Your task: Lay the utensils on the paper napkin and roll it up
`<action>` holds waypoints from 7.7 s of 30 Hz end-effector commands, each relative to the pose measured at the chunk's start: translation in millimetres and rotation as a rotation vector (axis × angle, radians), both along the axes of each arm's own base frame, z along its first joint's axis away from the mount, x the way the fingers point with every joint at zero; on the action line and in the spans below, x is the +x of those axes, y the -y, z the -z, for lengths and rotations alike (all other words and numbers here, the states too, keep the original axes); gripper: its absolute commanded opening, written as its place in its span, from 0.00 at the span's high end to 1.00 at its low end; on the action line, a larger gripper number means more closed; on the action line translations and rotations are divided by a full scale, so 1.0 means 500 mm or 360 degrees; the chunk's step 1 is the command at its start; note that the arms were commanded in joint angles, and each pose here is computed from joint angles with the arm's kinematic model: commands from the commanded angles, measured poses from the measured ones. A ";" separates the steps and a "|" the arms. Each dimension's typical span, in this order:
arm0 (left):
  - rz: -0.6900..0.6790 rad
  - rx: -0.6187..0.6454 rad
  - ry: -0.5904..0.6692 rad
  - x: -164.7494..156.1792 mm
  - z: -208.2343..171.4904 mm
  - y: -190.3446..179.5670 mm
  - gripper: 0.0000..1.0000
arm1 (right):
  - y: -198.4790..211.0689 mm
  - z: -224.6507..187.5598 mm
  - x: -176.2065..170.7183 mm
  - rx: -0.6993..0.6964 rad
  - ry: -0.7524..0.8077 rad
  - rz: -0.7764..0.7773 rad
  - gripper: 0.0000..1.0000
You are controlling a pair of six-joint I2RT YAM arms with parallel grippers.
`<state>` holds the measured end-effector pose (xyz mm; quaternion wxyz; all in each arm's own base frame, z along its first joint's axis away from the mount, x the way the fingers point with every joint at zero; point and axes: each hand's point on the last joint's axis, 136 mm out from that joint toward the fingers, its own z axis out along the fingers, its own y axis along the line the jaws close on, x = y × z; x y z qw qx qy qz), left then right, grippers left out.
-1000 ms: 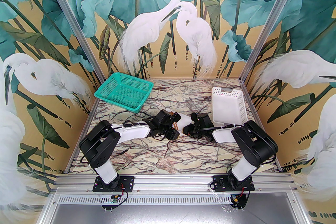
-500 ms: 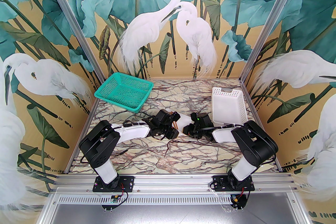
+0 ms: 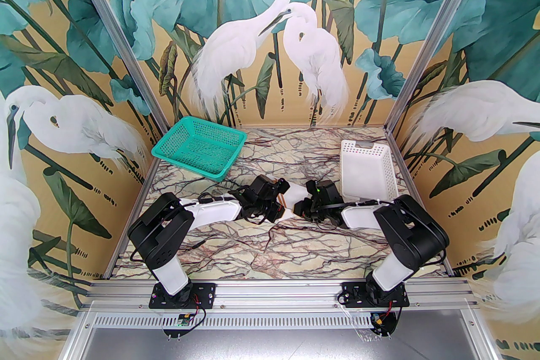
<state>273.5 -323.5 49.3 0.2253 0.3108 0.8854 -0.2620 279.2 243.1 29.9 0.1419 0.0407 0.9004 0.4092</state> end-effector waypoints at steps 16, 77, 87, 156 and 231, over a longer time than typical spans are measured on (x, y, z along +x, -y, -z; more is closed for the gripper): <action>-0.0115 -0.0027 0.0046 0.046 0.005 -0.017 1.00 | -0.022 -0.056 0.012 0.0024 0.0163 -0.0084 0.80; -0.0683 -0.0834 -0.0459 -0.024 -0.048 -0.012 0.94 | 0.026 0.096 -0.024 -0.0372 -0.0179 -0.0054 0.86; -0.0747 -0.0670 -0.0576 -0.019 0.010 -0.008 0.98 | 0.023 0.092 -0.027 -0.0370 -0.0179 -0.0073 0.86; -0.0829 -0.0163 -0.0546 -0.025 0.068 -0.045 1.00 | 0.039 0.107 -0.032 -0.0459 -0.0236 -0.0050 0.85; -0.0856 -0.0050 -0.0588 -0.050 0.103 -0.074 1.00 | -0.098 0.021 -0.034 -0.0237 -0.0030 -0.0225 0.94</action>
